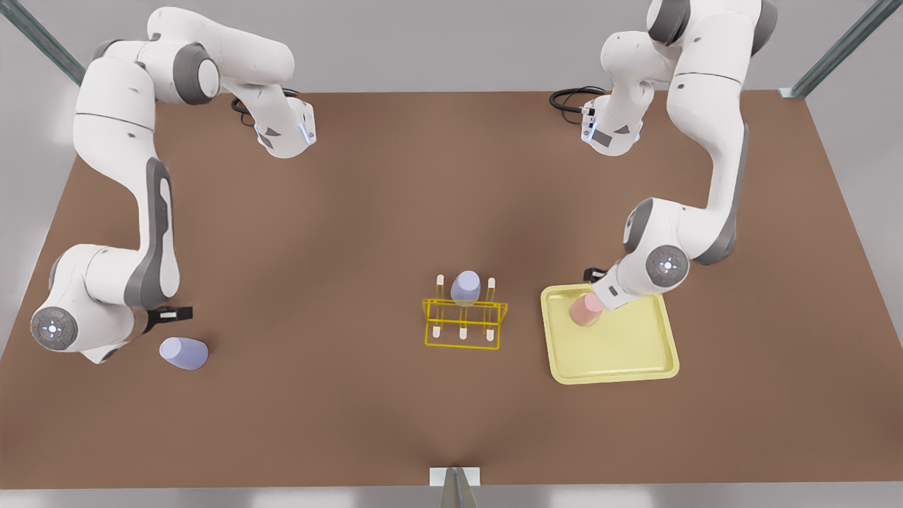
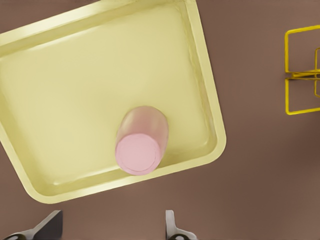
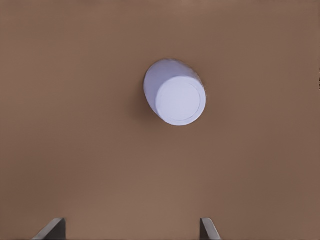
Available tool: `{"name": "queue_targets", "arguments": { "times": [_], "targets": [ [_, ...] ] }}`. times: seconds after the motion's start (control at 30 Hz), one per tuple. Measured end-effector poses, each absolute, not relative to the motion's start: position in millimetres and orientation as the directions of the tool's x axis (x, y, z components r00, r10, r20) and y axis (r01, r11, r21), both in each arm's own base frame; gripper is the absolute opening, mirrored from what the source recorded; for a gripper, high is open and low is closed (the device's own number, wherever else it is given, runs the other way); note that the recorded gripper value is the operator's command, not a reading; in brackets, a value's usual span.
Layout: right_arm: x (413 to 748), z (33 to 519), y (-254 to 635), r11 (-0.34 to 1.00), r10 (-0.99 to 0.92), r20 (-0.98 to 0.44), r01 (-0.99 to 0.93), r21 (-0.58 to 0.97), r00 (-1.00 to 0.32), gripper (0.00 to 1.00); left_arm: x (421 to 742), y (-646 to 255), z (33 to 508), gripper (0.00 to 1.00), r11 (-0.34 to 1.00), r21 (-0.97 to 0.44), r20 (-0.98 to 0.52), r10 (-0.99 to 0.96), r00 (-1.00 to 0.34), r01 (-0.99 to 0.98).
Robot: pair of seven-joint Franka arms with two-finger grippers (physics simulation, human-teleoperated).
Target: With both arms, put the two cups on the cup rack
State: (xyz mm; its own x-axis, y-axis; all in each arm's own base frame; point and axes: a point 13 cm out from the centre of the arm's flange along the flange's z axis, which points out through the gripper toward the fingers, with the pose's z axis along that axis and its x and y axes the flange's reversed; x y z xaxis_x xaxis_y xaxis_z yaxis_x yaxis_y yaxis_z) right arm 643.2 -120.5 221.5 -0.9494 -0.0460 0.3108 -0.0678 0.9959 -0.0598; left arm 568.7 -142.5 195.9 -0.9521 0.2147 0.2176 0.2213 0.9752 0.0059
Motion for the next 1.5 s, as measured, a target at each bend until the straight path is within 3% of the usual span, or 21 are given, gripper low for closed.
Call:
{"name": "queue_targets", "arguments": {
  "times": [0.2,0.47,0.63,1.27,1.33,1.5],
  "targets": [
    [680,197,-135,0.989,-0.143,0.166,-0.145,-0.002,-0.976,1.0,589,-160,172,1.0,0.988,0.005,0.117,0.153,-0.981,0.154],
    [681,148,-151,0.959,-0.281,0.129,-0.281,0.019,-0.951,1.0,600,-158,142,1.0,0.998,0.013,0.089,0.053,-0.995,0.055],
    [688,128,-154,0.945,-0.327,0.11,-0.327,0.02,-0.939,1.0,590,-156,122,1.0,1.0,0.021,0.11,0.015,-0.994,0.018],
    [687,91,-159,0.99,-0.136,0.142,-0.139,-0.014,-0.98,1.0,577,-155,72,1.0,0.998,0.022,0.112,-0.057,-0.992,-0.055],
    [687,88,-156,0.992,-0.121,0.146,-0.124,-0.016,-0.982,1.0,578,-155,72,0.89,0.998,0.02,0.107,-0.061,-0.992,-0.059],
    [689,81,-153,0.996,-0.084,0.147,-0.089,-0.021,-0.986,1.0,581,-156,72,0.89,0.998,0.017,0.097,-0.07,-0.993,-0.068]
  ]
}}
